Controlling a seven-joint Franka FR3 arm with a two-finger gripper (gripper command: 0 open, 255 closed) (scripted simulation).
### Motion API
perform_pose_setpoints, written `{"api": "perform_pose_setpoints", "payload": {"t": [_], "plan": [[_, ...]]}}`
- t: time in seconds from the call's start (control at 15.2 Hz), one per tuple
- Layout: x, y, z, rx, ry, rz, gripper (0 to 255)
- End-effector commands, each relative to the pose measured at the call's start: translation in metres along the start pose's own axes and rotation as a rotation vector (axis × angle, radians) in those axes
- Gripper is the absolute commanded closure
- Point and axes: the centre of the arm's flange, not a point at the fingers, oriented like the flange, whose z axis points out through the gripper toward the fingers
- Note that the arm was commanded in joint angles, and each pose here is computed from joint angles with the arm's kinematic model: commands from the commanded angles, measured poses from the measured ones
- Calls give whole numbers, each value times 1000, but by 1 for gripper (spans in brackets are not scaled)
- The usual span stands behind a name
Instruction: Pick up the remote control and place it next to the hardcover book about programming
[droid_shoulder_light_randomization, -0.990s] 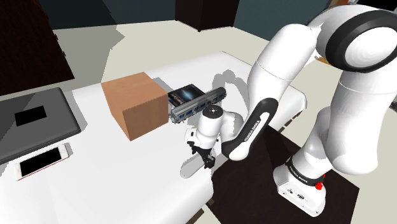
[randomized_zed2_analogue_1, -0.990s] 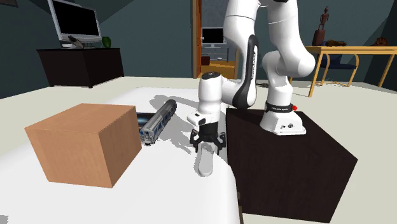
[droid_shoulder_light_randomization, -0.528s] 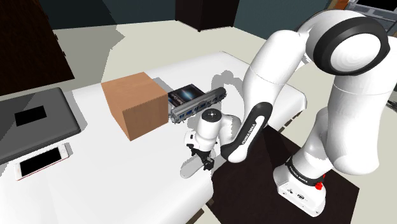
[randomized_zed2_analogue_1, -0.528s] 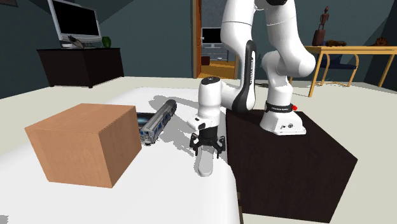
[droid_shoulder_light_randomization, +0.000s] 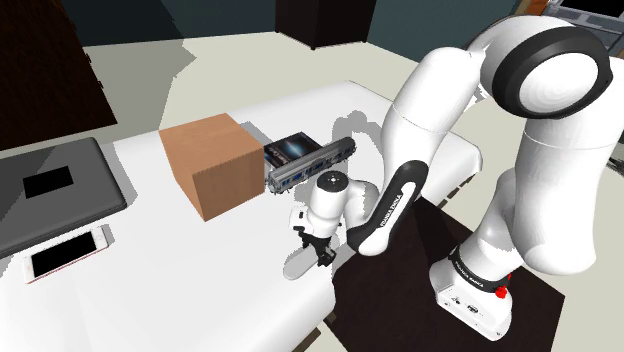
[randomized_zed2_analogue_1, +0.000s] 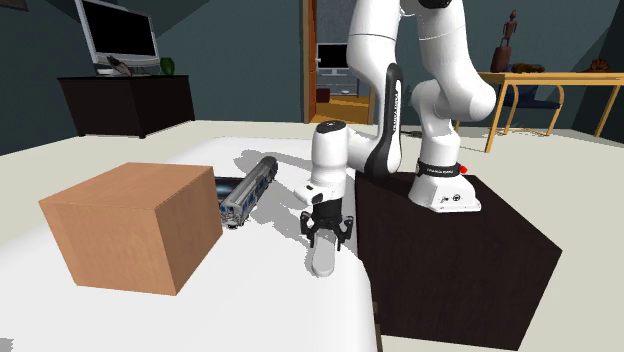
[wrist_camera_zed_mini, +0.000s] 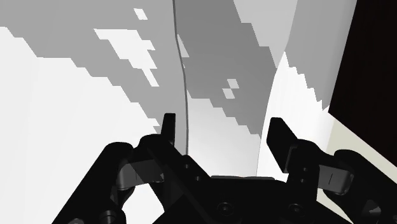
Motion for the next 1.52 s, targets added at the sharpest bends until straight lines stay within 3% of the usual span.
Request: {"api": "perform_pose_setpoints", "payload": {"t": [0.0,0.26,1.45], "plan": [[0,0,0,0,0,0,255],[0,0,0,0,0,0,255],[-1,2,-93,0,0,0,255]]}}
